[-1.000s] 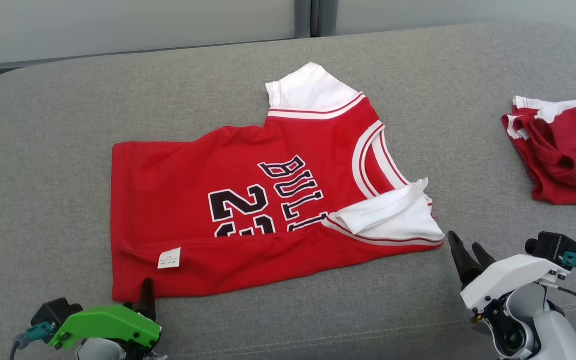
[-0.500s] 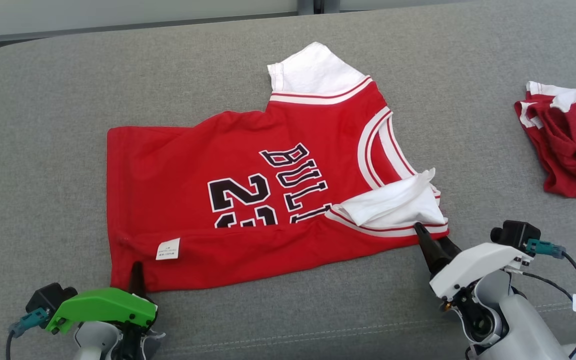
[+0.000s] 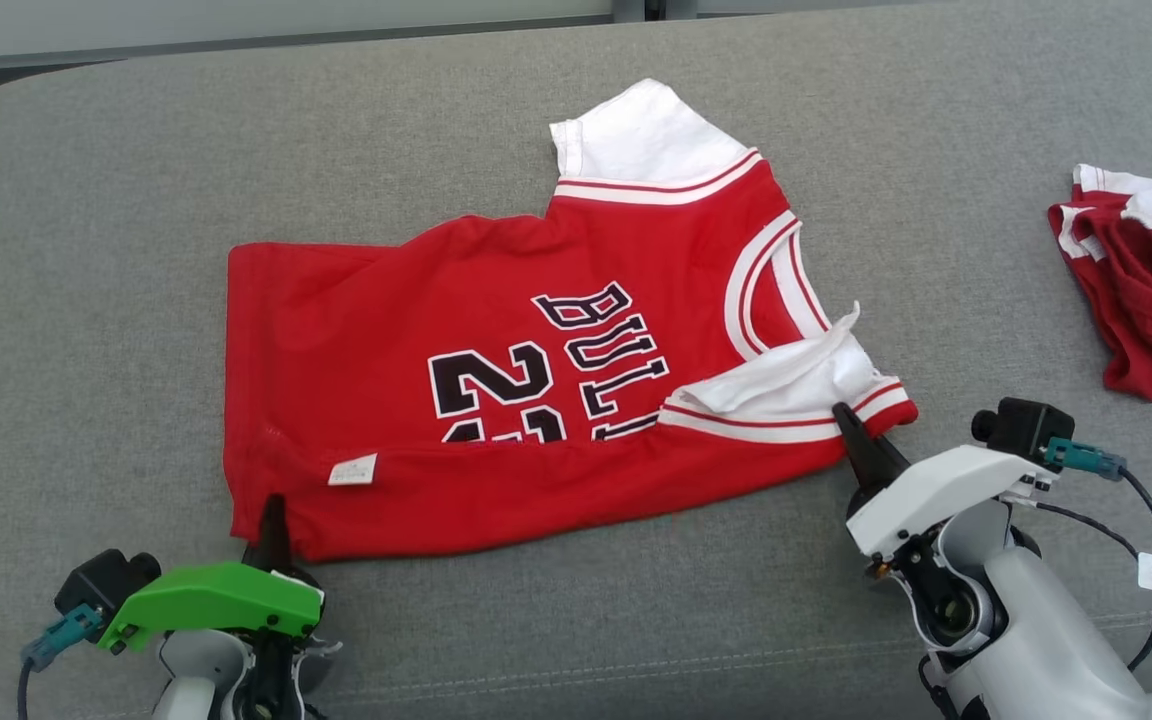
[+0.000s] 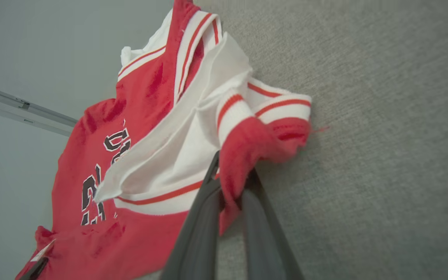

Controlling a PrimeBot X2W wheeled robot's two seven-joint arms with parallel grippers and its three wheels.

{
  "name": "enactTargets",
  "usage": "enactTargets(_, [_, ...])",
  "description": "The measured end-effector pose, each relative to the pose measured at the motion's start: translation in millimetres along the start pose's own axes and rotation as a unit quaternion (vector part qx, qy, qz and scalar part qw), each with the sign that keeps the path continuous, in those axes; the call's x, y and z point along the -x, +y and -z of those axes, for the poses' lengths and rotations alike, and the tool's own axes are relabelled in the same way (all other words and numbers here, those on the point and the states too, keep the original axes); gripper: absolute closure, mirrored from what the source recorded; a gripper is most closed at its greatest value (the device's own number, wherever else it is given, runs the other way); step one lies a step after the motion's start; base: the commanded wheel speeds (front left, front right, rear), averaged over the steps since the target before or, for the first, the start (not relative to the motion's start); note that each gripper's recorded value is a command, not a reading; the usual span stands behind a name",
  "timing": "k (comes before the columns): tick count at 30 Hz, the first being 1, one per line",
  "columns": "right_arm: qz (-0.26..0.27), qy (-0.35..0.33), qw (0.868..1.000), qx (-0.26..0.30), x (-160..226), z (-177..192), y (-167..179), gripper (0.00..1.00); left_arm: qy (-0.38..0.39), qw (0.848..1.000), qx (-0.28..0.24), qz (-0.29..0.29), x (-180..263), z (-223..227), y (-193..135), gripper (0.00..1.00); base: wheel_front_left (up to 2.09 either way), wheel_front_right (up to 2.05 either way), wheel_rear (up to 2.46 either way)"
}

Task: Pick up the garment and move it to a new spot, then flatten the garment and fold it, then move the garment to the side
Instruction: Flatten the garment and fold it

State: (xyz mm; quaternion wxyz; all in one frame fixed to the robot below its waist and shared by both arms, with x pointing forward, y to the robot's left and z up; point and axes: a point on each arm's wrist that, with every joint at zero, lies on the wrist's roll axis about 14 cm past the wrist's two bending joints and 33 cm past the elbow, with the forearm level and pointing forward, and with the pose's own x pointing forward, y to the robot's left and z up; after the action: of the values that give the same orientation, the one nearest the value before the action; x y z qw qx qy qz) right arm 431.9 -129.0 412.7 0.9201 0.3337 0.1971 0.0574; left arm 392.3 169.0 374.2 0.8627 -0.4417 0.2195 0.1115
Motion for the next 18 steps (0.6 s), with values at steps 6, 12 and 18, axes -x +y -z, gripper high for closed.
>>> enactTargets(6, [-0.021,-0.038,0.999,-0.017,5.1,-34.1,8.6,1.00,-0.038,0.998,0.000,0.057,5.6,-25.0,-33.4,1.00,0.00,0.00,0.00])
enactTargets(12, [-0.035,-0.064,0.997,-0.004,12.9,-62.3,13.8,1.00,-0.046,0.995,-0.001,0.089,17.3,-32.7,-55.4,1.00,0.00,0.00,0.00])
enactTargets(18, [-0.008,-0.059,0.998,-0.001,31.1,-50.6,-5.7,1.00,-0.025,0.997,0.005,0.068,32.6,-14.7,-42.7,1.00,0.00,0.00,0.00])
